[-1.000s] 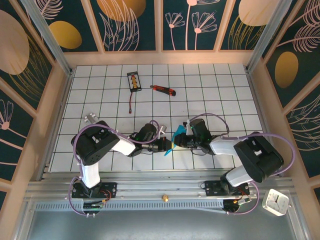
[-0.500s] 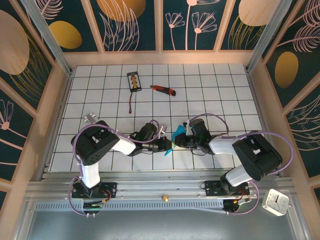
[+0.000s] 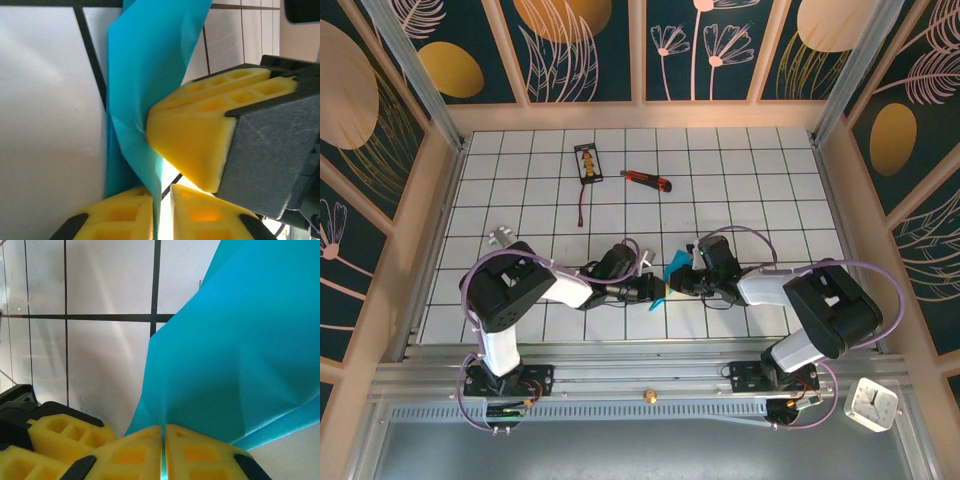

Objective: Fold a paper plane with a square sheet of paper (pick it up from the middle)
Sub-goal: Fold the wing for the fifth time at the center of the table.

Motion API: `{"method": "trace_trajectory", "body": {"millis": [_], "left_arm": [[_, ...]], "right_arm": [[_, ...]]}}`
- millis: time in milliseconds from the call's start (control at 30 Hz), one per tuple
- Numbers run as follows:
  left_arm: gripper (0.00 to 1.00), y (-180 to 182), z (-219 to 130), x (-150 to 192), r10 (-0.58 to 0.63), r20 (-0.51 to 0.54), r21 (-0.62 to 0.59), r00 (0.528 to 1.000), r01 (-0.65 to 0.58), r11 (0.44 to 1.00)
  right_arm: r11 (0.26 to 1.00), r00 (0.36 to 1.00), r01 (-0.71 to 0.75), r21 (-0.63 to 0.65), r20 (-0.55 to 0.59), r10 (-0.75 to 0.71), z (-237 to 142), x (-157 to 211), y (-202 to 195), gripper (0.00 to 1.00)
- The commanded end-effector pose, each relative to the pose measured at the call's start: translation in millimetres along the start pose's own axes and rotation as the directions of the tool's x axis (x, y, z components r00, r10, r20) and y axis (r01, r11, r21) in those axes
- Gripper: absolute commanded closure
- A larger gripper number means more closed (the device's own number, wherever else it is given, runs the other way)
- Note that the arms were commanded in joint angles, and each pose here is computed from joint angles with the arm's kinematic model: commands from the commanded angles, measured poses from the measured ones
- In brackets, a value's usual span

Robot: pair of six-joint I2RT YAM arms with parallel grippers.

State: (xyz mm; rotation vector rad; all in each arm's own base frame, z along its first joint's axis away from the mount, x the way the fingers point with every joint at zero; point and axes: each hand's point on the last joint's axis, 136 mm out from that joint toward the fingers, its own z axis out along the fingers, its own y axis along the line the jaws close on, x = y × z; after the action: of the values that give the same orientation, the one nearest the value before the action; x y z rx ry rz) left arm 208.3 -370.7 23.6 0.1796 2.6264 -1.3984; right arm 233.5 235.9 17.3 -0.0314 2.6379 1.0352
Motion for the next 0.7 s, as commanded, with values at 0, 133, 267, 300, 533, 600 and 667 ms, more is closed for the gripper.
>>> {"method": "trace_trajectory", "body": {"millis": [0,133,267,300,533,600,667], "left_arm": [[0.78,28.8,-5.5,23.5,-0.056,-0.068,-0.133,0.996,0.047,0.990],[0.71,21.3,-15.0,20.9,-0.039,-0.057,-0.140,0.998,0.030,0.990],[0.68,3.4,-33.6,12.6,0.022,-0.007,-0.127,1.000,-0.022,0.992],[0.68,-0.6,-37.2,11.2,0.034,0.004,-0.120,0.999,-0.034,0.992],[0.94,-47.9,-42.1,2.4,0.100,0.039,0.050,0.994,-0.102,0.994],[0.98,-52.2,-35.3,1.0,0.102,0.023,0.065,0.994,-0.104,0.992],[0.99,-51.4,-30.1,-2.6,0.101,0.023,0.060,0.995,-0.102,0.993]], "right_arm": [[0.985,0.997,-0.059,0.162,-0.045,0.067,2.1,18.2,-43.1,0.87],[0.984,0.996,-0.059,0.166,-0.052,0.069,2.3,20.3,-44.5,0.87],[0.984,0.996,-0.059,0.166,-0.050,0.068,2.2,19.7,-44.3,0.87],[0.984,0.996,-0.060,0.166,-0.052,0.070,2.5,20.2,-44.5,0.87],[0.984,0.996,-0.060,0.168,-0.052,0.070,2.2,20.0,-44.7,0.87],[0.983,0.996,-0.061,0.172,-0.051,0.070,1.6,20.1,-45.1,0.87],[0.983,0.996,-0.060,0.173,-0.049,0.070,1.2,20.3,-45.5,0.88]]}}
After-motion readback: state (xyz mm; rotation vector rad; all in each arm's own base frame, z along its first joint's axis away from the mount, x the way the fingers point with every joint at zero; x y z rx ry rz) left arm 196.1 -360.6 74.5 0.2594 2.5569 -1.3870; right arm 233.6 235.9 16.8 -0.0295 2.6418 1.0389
